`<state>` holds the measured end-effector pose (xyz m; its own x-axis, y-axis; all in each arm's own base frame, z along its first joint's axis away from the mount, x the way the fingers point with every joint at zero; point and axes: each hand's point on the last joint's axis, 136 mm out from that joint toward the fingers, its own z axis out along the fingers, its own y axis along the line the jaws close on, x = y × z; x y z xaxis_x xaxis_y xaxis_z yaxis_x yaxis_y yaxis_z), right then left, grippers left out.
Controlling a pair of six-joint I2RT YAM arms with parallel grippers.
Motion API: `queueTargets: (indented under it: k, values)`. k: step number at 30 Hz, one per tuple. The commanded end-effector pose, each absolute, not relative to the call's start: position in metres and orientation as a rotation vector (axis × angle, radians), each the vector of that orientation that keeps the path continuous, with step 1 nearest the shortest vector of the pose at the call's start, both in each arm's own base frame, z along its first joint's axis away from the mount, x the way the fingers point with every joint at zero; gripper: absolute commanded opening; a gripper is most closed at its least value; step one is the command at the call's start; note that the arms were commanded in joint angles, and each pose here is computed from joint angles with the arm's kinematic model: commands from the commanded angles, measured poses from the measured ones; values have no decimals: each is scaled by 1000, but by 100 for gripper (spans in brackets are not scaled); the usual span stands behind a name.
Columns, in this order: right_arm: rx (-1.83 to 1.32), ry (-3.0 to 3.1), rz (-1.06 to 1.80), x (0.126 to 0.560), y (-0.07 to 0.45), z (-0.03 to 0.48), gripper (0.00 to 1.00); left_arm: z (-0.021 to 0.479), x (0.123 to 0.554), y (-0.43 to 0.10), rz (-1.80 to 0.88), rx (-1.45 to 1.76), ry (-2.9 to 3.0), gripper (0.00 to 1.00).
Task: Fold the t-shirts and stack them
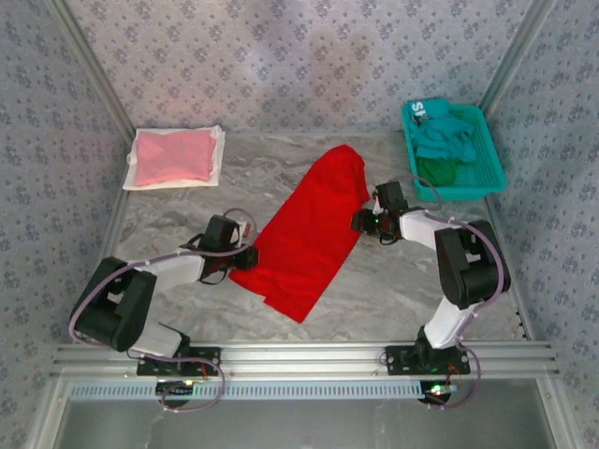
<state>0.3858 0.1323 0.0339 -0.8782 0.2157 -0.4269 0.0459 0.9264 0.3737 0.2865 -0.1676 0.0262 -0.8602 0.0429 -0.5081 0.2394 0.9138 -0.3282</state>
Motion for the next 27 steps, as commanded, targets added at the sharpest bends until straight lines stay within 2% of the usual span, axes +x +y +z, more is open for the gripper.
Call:
queueTargets:
  k: [1,3,6,7,15,18,19,20,22,25,27]
  values:
    - [90,2575,592,401,164,44,31,33,290,-175,-594,192,2520,24]
    - [80,2561,622,406,170,48,19,42,291,-172,-586,175,2486,16]
    - [65,2508,666,411,176,63,6,59,290,-165,-548,163,2447,2]
    - [63,2496,662,412,176,67,2,64,290,-162,-534,161,2438,0]
    - [122,2379,592,420,148,122,0,100,275,-154,-487,187,2403,0]
    - [171,2400,536,425,131,124,0,131,282,-159,-521,184,2337,0]
    - [176,2415,503,427,127,123,3,142,286,-164,-543,187,2310,0]
    - [153,2432,484,426,128,122,19,156,290,-169,-570,191,2280,0]
    - [40,2428,461,419,143,130,26,176,294,-179,-603,207,2250,0]
    - [-47,2410,321,399,155,137,58,180,296,-185,-591,224,2265,0]
    - [-73,2413,350,387,161,133,60,167,295,-182,-565,221,2291,0]
